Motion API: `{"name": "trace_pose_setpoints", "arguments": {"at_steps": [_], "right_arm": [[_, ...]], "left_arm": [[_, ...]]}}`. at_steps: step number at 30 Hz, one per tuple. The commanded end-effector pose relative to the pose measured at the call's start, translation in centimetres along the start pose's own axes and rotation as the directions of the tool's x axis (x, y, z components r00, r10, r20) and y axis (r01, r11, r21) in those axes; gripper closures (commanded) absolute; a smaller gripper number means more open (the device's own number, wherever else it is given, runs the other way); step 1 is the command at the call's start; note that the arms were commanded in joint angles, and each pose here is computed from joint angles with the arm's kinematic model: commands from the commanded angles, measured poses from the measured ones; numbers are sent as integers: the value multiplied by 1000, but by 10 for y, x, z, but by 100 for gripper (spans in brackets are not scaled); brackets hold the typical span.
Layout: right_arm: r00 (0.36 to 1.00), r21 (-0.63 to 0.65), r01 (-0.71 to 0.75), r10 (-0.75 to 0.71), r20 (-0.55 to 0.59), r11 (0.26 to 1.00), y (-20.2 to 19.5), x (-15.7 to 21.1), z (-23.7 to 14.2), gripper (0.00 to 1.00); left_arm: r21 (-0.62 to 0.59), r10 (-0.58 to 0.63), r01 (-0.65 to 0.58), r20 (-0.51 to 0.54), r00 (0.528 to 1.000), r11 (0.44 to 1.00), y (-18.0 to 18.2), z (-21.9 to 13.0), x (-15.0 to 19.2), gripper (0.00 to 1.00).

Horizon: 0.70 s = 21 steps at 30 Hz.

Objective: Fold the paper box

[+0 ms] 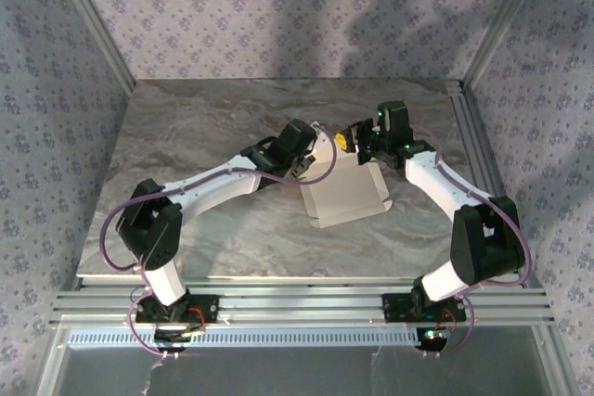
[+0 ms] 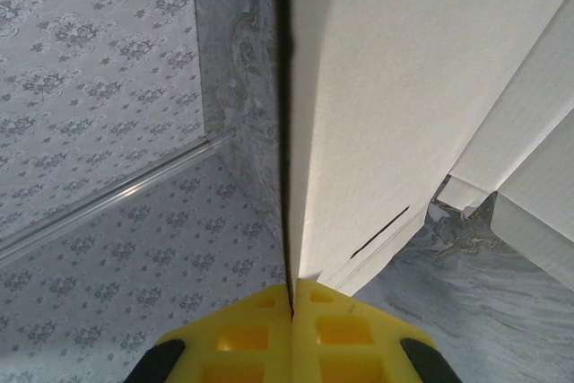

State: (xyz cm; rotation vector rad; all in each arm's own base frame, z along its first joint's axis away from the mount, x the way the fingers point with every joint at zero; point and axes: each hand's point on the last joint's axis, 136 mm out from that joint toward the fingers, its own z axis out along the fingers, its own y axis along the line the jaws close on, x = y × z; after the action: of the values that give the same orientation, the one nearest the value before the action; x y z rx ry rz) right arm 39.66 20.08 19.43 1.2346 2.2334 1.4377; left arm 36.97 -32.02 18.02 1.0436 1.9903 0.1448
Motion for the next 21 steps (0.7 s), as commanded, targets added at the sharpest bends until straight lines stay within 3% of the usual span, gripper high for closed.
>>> {"name": "trace_pose_setpoints", "arguments": {"at_steps": [1, 6, 13, 19, 21], "right_arm": [[1000, -26, 2, -2, -5, 1000, 12, 0, -1, 100], [1000, -36, -14, 14, -2, 999, 11, -1, 2, 100], [999, -43, -37, 37, -13, 998, 10, 2, 8, 100], [999, -46, -49, 49, -6, 998, 11, 0, 7, 100], [999, -50, -49, 49, -5, 998, 12, -1, 6, 100]], "left_arm": [[-43, -63, 63, -16, 998, 997, 10, -1, -3, 98], [-102, -278, 277, -5, 960, 956, 22, -7, 0, 100], [-66, -607, 606, 2, 795, 793, 26, -13, -3, 100], [96, -756, 755, -39, 654, 648, 25, -11, 1, 79], [156, -773, 768, -37, 633, 621, 25, -12, -1, 76]]}}
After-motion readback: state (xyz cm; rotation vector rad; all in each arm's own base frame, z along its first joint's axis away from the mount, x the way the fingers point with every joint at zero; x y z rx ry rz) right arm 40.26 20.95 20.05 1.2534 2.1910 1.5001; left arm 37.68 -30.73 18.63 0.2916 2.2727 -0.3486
